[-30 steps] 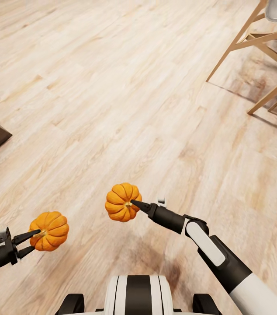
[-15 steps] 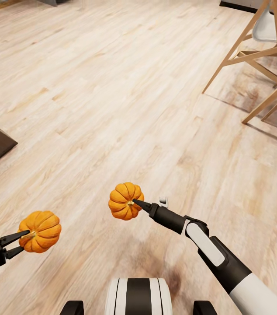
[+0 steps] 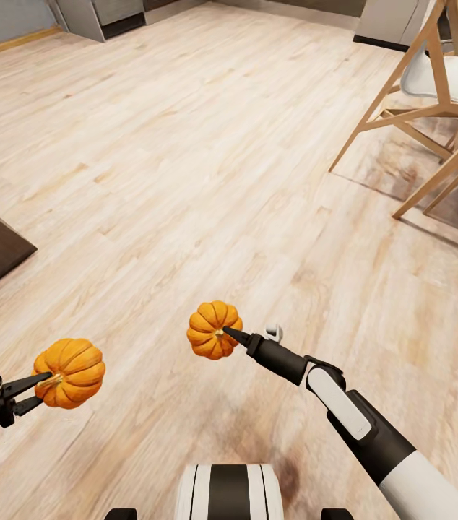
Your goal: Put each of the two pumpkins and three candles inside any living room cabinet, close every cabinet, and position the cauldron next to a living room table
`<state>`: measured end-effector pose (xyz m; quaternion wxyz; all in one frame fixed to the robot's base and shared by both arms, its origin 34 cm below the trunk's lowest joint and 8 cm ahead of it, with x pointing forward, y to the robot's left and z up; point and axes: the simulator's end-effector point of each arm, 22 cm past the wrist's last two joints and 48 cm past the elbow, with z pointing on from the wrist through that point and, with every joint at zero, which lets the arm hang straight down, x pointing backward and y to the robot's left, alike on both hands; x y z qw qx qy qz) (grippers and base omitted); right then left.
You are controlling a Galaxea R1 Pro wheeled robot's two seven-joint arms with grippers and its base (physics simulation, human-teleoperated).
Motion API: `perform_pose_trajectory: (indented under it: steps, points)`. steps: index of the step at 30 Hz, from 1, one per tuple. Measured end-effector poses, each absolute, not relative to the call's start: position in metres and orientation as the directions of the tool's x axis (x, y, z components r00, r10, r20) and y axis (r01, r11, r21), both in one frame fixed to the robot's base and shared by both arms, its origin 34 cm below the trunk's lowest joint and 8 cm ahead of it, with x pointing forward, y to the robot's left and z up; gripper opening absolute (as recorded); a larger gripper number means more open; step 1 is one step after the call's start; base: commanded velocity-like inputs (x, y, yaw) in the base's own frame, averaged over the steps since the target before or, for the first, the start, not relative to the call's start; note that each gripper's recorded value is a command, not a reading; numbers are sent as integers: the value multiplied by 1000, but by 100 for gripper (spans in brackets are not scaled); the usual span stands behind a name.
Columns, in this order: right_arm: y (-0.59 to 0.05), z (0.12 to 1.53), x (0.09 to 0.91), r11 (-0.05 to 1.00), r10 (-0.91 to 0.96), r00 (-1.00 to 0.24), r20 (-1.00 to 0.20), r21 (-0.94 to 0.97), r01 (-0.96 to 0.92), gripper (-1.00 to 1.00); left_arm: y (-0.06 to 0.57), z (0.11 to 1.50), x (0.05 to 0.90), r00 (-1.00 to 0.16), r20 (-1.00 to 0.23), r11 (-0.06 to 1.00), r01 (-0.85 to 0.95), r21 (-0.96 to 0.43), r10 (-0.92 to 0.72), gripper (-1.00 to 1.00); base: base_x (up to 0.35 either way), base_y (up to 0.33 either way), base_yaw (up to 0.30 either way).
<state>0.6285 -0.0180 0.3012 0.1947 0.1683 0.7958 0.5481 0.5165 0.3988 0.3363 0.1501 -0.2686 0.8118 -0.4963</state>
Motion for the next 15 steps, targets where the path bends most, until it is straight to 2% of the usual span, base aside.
perform_pose_trajectory:
  steps: [15]
  points:
    - [-18,334,639,349,481,-859,-179,937,1,-100,398,364,526,-811,-30,365,-229,-902,-585,-100,-6,0,272]
